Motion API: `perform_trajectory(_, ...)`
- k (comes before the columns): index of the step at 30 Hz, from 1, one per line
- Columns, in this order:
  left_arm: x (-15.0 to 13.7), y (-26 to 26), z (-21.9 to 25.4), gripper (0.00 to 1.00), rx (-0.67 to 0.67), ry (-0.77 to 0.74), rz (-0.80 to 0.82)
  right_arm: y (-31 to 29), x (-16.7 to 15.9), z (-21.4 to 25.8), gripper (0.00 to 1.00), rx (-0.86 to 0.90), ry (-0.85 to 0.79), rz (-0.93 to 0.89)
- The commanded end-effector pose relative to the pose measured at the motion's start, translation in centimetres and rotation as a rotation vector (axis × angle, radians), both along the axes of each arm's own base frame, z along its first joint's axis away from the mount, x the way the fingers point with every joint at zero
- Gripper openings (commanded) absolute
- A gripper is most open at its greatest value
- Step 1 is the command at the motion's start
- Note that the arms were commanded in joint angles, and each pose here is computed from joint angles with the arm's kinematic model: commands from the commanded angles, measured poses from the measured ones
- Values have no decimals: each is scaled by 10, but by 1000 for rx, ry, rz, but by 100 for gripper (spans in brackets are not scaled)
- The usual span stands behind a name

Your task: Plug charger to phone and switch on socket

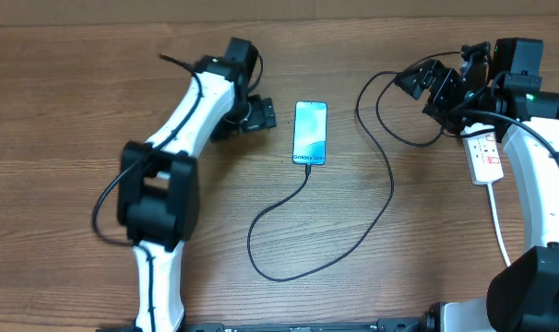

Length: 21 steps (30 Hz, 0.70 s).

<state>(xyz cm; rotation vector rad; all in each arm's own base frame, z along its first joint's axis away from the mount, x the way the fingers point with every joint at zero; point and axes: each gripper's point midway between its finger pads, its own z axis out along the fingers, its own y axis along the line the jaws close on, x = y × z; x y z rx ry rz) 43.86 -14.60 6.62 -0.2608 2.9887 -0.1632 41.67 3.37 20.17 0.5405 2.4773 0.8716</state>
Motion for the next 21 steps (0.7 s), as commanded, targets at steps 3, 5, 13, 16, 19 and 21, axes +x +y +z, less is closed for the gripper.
perform_trajectory(3,-20,17,120,100,46,-229,-86,-17,-10,-7,100,-95,53,-60)
perform_trajectory(5,-32,21,143,100,39,-257,-87,-18,-15,-10,100,-100,80,-64)
perform_trajectory(13,-70,33,209,100,6,-374,-80,-16,-26,-16,100,-93,138,-61)
perform_trajectory(16,-77,36,220,100,-1,-397,-78,-16,-30,-18,100,-91,154,-60)
perform_trajectory(19,-78,36,222,100,-2,-403,-78,-16,-30,-18,100,-91,156,-60)
perform_trajectory(21,-77,36,220,100,-1,-398,-78,-16,-30,-18,100,-90,157,-60)
